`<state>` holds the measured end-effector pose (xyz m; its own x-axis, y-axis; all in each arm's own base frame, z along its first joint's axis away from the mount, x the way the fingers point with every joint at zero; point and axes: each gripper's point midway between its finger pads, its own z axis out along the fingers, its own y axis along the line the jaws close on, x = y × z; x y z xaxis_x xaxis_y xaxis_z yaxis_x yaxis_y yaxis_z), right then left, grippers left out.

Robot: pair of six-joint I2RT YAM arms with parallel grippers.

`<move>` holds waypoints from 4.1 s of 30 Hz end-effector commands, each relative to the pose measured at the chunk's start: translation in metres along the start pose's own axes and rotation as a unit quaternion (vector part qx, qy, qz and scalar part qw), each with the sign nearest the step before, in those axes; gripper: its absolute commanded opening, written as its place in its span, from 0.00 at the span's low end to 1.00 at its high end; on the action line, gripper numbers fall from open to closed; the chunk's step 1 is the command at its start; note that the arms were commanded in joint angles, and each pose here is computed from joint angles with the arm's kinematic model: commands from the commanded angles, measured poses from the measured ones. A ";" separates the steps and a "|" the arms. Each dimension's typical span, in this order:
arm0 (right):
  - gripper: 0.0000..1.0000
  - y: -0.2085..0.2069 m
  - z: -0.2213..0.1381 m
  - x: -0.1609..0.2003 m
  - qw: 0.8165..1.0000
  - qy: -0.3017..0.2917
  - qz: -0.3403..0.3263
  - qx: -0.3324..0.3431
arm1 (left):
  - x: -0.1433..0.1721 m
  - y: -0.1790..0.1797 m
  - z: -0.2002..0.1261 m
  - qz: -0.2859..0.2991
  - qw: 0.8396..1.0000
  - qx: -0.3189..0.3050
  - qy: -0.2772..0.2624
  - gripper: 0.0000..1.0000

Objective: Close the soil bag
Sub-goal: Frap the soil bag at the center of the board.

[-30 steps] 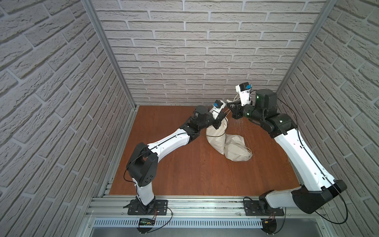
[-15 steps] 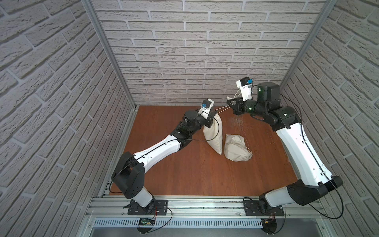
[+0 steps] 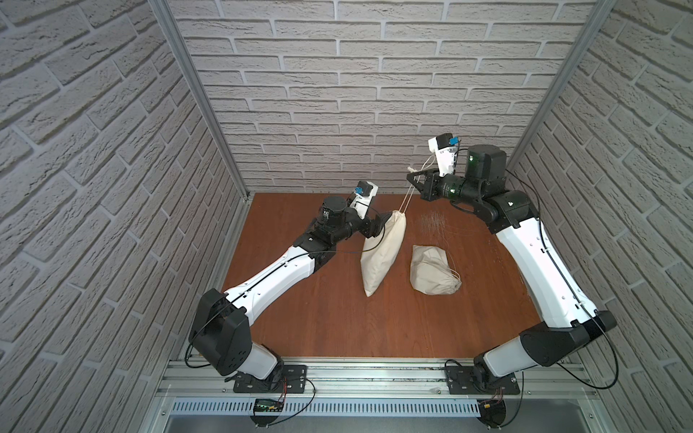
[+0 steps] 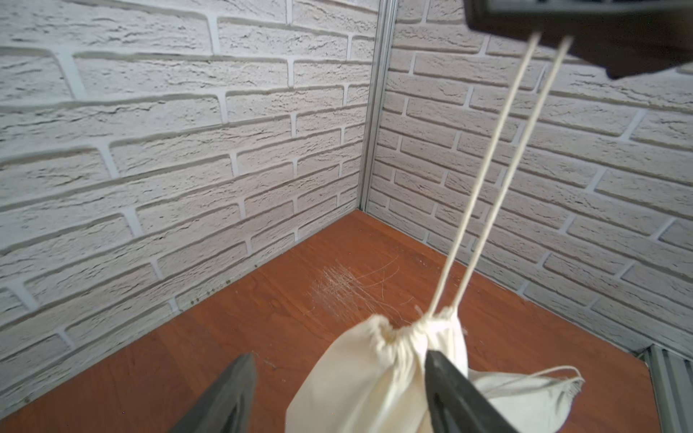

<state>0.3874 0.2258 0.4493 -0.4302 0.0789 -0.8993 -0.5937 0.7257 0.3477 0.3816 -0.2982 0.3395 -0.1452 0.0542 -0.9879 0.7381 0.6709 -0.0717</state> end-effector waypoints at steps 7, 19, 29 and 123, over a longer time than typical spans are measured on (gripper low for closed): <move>0.03 0.017 -0.018 -0.048 0.995 -0.086 -0.045 -0.023 | -0.046 -0.025 -0.026 0.023 0.996 0.072 -0.042 0.89; 0.03 0.018 -0.022 -0.043 0.996 -0.078 -0.048 -0.023 | -0.045 -0.067 0.046 0.040 0.986 0.160 -0.016 0.75; 0.03 0.019 -0.028 -0.043 0.995 -0.077 -0.058 -0.018 | -0.044 -0.067 0.058 0.024 0.980 0.194 -0.017 0.36; 0.03 -0.076 -0.052 0.053 0.995 -0.019 0.055 0.086 | 0.223 0.123 -0.028 -0.005 0.906 -0.287 0.312 0.90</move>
<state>0.3665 0.1377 0.3406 -0.5936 0.1737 -0.7858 -0.3468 0.8259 0.4446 0.4373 -0.1861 0.1075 -0.6289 0.2547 -0.7346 0.2429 0.9619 0.1255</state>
